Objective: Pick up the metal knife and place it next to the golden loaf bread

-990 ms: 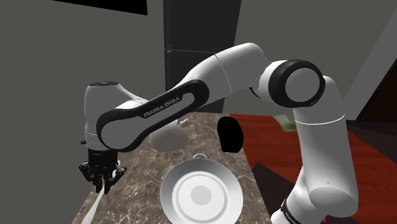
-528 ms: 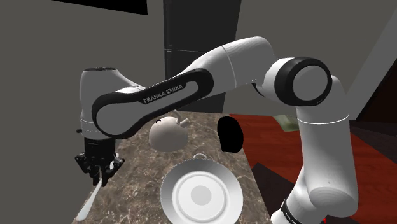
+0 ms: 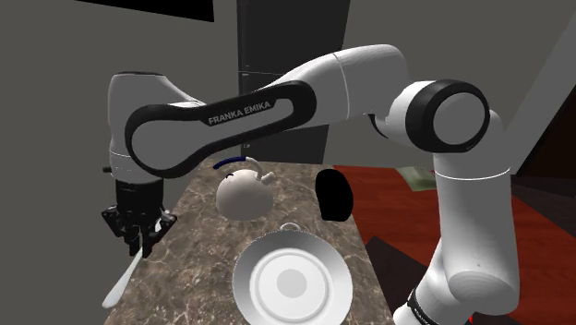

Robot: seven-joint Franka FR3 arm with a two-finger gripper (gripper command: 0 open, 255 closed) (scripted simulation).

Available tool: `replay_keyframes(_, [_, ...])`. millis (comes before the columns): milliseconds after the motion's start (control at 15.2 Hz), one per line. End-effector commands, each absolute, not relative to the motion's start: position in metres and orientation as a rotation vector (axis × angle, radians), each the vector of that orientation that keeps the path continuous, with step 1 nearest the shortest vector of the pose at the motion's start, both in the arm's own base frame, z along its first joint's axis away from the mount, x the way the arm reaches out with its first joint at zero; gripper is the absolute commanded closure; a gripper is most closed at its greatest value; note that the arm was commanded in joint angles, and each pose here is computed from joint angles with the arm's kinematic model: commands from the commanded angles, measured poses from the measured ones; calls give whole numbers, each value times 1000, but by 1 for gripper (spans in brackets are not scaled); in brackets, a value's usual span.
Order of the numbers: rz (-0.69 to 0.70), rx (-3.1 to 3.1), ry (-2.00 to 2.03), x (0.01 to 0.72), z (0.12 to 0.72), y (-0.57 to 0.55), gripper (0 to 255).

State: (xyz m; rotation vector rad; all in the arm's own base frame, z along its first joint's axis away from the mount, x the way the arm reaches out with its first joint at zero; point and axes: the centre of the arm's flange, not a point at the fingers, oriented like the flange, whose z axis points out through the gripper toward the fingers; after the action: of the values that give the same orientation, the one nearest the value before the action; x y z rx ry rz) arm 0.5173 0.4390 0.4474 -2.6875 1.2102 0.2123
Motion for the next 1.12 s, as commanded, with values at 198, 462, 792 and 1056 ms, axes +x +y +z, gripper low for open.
replay_keyframes(198, [213,-2688,1210,517,474,439,255])
replay_keyframes(462, [213,-2688,1210,517,495,439,255])
replay_keyframes(792, [213,-2688,1210,517,520,439,255])
replay_keyframes(1056, [213,-2688,1210,521,520,386,255])
